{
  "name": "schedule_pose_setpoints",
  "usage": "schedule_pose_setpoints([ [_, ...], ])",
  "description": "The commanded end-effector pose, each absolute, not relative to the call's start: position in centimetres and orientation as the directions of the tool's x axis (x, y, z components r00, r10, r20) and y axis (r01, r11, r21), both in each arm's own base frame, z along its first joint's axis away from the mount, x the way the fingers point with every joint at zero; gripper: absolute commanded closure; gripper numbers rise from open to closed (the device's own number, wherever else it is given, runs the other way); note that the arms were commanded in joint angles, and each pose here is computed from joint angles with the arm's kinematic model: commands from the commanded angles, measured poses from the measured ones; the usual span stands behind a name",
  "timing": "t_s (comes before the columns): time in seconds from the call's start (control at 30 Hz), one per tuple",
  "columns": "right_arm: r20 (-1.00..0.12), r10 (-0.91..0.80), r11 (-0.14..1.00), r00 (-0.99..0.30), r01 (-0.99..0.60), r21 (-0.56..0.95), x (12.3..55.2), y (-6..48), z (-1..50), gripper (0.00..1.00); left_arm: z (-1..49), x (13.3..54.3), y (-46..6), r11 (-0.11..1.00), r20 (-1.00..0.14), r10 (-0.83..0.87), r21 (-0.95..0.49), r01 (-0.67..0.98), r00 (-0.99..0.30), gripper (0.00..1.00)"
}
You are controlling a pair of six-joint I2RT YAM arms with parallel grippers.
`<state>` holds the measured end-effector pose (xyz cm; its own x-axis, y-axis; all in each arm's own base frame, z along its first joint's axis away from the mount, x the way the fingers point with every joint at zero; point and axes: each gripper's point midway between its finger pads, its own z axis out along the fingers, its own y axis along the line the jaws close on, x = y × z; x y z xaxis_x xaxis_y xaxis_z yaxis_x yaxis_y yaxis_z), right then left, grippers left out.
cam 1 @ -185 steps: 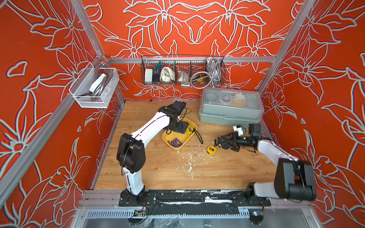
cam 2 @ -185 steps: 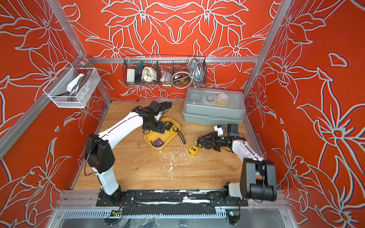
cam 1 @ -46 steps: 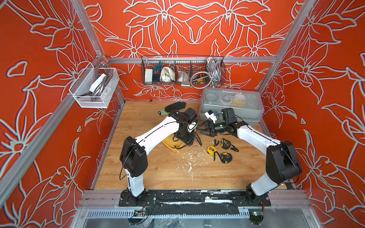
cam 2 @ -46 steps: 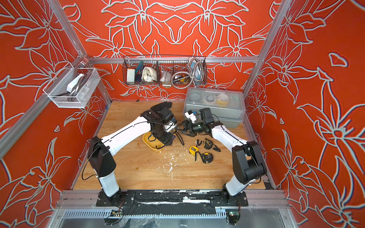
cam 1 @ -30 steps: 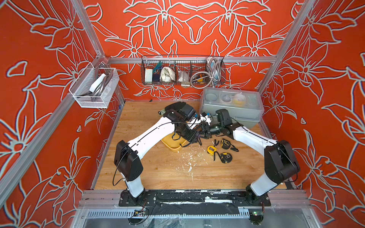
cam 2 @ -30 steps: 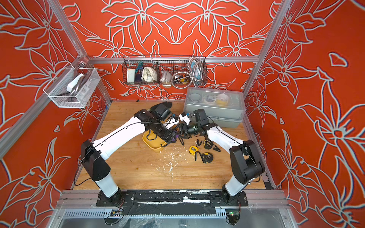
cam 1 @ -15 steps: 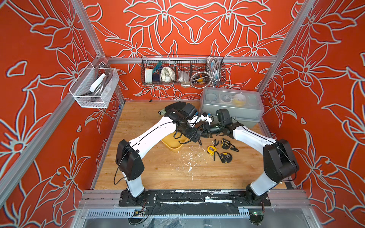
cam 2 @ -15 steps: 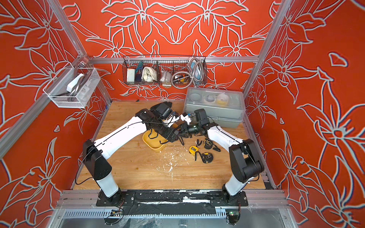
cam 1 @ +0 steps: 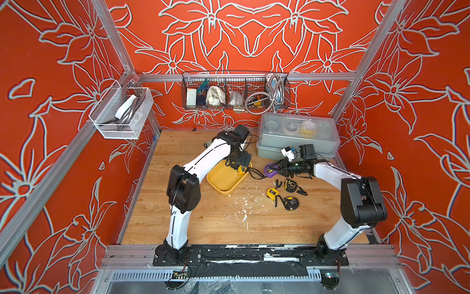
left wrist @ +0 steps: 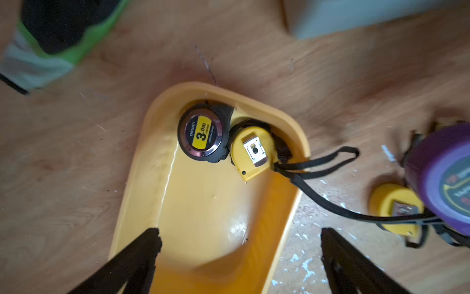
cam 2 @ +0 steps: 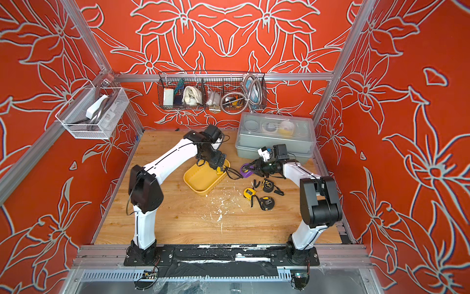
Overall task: Take the tape measure out of the storage box
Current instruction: Place the tape measure at the center of the board.
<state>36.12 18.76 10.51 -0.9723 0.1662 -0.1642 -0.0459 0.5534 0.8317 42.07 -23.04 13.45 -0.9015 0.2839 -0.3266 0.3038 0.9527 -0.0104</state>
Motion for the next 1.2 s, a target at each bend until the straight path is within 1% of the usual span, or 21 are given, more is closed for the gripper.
schedule_pose_setpoints([
  [0.0,-0.183,0.144,0.617,-0.972,-0.057,0.785,36.7,18.2,7.6,0.77,12.5,42.8,-21.4,0.972,-0.291,0.233,0.055,0.227,-0.928,0.00],
  [0.1,-0.181,0.128,0.655,-0.975,-0.054,0.754,36.6,17.7,6.1,0.77,11.6,43.5,-20.8,0.981,-0.281,0.192,0.057,0.184,-0.940,0.00],
  [0.33,-0.161,0.100,0.724,-0.982,-0.040,0.689,36.4,16.7,3.9,0.73,9.6,45.1,-20.1,0.986,-0.277,0.162,0.071,0.148,-0.947,0.00],
  [0.4,-0.159,0.101,0.744,-0.982,-0.031,0.667,36.4,16.3,3.5,0.68,9.2,45.6,-20.0,0.988,-0.276,0.155,0.071,0.141,-0.949,0.00],
  [0.47,-0.160,0.105,0.759,-0.982,-0.025,0.650,36.5,15.9,3.1,0.60,8.7,45.9,-19.9,0.990,-0.270,0.141,0.063,0.128,-0.953,0.00],
  [0.53,-0.164,0.110,0.770,-0.980,-0.021,0.638,36.6,15.7,3.0,0.46,8.3,46.2,-19.9,0.991,-0.264,0.131,0.054,0.121,-0.956,0.00],
  [0.57,-0.171,0.112,0.772,-0.979,-0.023,0.635,36.7,15.6,3.1,0.41,8.1,46.4,-19.8,0.991,-0.263,0.129,0.057,0.118,-0.956,0.00],
  [0.63,-0.192,0.120,0.774,-0.974,-0.030,0.633,36.8,15.6,3.8,0.19,7.6,46.6,-19.8,0.991,-0.263,0.133,0.063,0.120,-0.956,0.00],
  [0.7,-0.221,0.124,0.760,-0.967,-0.051,0.648,37.1,15.8,5.3,0.01,7.3,46.8,-19.7,0.991,-0.266,0.131,0.067,0.117,-0.955,0.00],
  [0.83,-0.292,0.147,0.730,-0.945,-0.095,0.677,37.4,16.2,9.1,0.00,6.8,47.6,-20.3,0.994,-0.291,0.114,0.031,0.109,-0.950,0.00],
  [0.93,-0.327,0.143,0.710,-0.934,-0.134,0.692,36.6,16.6,11.2,0.00,6.3,48.1,-20.7,0.995,-0.305,0.094,0.010,0.095,-0.948,0.00],
  [1.17,-0.363,0.103,0.745,-0.926,-0.170,0.645,33.8,16.0,11.8,0.00,4.6,49.1,-21.2,0.998,-0.320,0.059,-0.012,0.066,-0.946,0.00],
])
